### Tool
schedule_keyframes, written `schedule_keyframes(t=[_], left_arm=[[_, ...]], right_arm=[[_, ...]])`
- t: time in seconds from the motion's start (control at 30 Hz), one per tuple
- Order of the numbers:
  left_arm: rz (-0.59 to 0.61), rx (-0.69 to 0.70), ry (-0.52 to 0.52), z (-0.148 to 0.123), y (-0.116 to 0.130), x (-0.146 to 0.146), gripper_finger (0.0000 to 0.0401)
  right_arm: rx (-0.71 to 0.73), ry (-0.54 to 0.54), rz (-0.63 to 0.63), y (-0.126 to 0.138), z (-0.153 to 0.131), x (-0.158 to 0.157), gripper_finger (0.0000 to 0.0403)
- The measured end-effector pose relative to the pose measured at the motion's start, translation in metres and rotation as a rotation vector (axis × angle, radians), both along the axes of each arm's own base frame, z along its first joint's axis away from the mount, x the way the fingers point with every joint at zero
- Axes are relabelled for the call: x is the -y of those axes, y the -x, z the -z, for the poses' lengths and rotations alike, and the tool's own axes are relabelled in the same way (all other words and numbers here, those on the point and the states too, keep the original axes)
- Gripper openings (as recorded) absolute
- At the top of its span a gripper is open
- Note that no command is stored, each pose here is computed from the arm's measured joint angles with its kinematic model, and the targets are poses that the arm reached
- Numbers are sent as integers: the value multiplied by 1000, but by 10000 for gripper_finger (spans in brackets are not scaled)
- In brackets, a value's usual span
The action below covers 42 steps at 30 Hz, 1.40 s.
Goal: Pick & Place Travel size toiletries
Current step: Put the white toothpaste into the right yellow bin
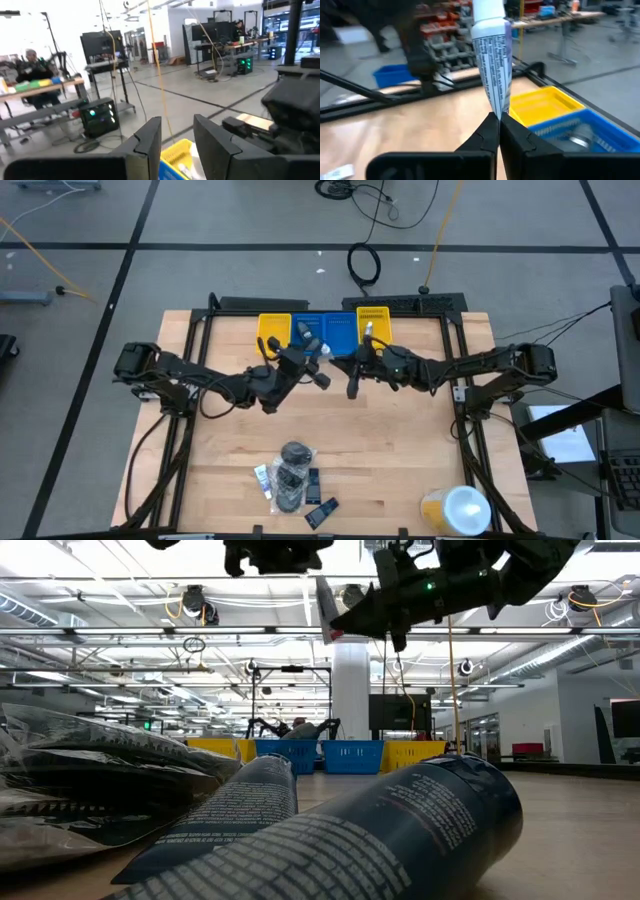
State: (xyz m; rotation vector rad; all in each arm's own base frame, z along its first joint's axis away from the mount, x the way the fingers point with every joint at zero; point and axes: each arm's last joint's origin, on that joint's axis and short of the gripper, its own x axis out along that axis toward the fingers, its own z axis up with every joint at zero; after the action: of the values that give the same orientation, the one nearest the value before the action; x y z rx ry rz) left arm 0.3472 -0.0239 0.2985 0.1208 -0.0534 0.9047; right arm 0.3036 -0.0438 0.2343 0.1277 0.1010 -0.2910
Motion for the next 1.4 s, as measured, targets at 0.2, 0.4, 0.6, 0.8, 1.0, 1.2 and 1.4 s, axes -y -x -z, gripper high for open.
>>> schedule_keyframes(t=[0.2,0.4,0.6,0.8,1.0,1.2,1.4], left_arm=[[-34,-9,-18,-14,12,17,114],[-82,-78,-37,-15,20,35,115],[-70,-159,-38,-5,21,49,115],[-42,-193,-25,3,23,56,115],[-16,-213,-11,9,23,60,115],[58,-210,12,13,22,61,115],[84,-217,16,14,21,61,115]], right_arm=[[-50,-6,85,5,3,17,0],[-133,-20,174,19,4,41,0],[-242,-54,277,40,4,66,0],[-304,-86,361,55,8,86,0],[-377,-123,433,68,15,103,0],[-429,-156,488,80,19,115,0],[-449,-173,516,86,21,121,0]])
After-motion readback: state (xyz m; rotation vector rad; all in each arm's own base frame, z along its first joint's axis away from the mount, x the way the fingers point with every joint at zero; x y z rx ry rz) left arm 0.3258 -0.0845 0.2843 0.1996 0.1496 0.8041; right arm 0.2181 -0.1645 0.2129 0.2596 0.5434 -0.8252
